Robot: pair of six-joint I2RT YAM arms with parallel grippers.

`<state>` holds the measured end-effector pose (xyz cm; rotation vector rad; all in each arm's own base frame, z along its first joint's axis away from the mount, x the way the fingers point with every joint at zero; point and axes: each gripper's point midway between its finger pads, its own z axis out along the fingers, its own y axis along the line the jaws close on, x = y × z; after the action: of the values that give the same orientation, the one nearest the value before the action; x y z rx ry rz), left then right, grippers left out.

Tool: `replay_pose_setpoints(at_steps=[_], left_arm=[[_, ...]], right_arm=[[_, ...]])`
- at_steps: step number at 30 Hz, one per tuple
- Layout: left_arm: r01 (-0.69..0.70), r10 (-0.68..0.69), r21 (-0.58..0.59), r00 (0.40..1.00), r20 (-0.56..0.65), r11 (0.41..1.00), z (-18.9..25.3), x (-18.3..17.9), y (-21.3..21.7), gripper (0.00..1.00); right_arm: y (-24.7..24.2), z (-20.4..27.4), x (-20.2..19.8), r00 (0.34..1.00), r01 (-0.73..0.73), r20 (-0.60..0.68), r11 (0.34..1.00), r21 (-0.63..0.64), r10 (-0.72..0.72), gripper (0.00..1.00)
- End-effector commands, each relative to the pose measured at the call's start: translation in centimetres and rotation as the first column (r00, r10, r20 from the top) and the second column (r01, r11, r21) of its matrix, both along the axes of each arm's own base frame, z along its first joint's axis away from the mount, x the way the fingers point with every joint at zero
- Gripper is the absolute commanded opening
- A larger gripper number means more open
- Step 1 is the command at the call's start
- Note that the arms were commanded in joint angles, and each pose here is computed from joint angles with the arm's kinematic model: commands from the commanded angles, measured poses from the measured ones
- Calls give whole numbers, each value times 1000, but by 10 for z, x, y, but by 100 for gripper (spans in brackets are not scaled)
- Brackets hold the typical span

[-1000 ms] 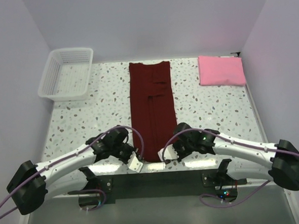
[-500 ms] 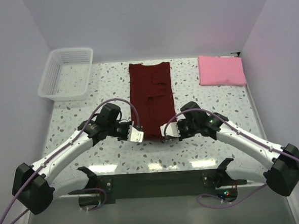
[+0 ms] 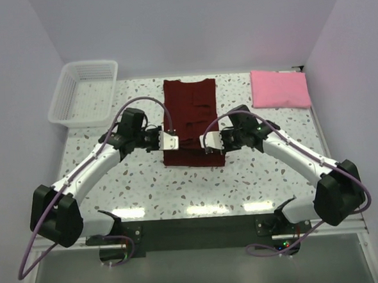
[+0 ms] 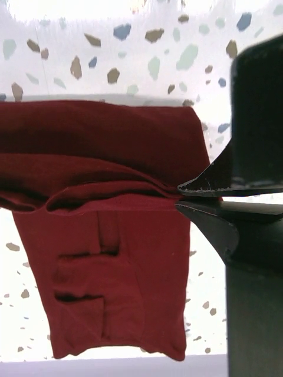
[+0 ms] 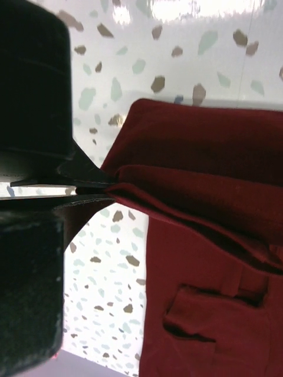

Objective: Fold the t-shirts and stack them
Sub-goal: Fold the tshirt

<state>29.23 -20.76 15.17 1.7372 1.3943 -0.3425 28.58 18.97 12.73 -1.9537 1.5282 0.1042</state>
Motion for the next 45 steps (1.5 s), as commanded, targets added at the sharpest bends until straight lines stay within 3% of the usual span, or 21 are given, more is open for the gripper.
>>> replay_pose_setpoints(at_steps=[1,10,22,43,45], left_arm=[[19,-15,-26,991,134,999,27,35,-6,0],[16,-13,-13,986,163,1000,20,83,-4,0],[-5,5,0,986,167,1000,-7,139,1,0],[-57,54,14,988,141,998,-68,200,2,0],[-65,62,21,988,141,998,-72,201,3,7]], right_arm=[[16,24,35,995,-52,93,997,62,47,0],[19,22,81,992,-76,104,995,60,69,0],[21,-17,142,996,-51,75,998,41,48,0],[19,-68,189,998,10,56,1000,4,-11,0],[17,-66,193,998,31,56,1000,-4,-31,1]])
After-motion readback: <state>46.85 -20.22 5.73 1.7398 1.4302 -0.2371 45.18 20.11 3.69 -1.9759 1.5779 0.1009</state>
